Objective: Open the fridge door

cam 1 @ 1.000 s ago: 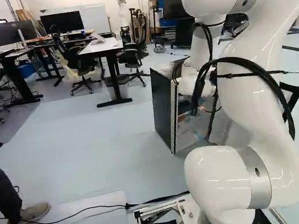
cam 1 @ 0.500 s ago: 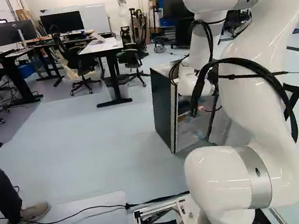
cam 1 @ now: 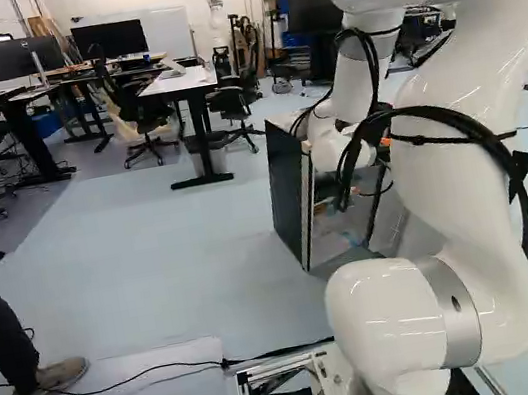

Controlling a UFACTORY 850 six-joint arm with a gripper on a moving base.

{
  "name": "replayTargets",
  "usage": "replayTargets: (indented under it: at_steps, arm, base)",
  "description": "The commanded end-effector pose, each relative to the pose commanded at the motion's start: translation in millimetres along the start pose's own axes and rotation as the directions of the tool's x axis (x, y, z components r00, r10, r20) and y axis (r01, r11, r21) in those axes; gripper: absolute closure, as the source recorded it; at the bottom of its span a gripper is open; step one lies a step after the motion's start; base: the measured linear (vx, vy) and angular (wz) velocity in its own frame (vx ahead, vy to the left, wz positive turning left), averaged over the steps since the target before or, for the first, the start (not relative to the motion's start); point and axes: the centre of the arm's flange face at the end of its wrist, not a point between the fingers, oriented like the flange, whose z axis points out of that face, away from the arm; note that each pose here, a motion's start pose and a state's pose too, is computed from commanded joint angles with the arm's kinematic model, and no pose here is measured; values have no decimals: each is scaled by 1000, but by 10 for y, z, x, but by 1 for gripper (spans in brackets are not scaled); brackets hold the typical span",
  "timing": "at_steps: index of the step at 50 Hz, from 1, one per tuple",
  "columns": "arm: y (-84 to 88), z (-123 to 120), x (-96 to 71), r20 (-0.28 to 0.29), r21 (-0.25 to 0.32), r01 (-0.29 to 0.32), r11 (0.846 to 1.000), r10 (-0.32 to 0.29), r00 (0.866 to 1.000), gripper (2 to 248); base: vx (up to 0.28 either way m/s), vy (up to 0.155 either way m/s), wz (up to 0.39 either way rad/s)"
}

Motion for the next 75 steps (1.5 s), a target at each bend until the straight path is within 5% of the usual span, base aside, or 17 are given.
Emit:
replayTargets:
  at_steps: [17, 32, 53, 75]
  arm:
    - [2, -279, 29, 3, 182, 40, 982, -41, 999, 3]
    - [34, -584, 28, 0, 363, 86, 928, -92, 996, 3]
    - [147, -1049, -34, -21, 602, 156, 784, -179, 984, 3]
    - [307, -1432, -140, -59, 759, 212, 616, -259, 964, 3]
  base:
    - [0, 0, 0]
    - [0, 0, 0]
    - [0, 0, 0]
    - [0, 0, 0]
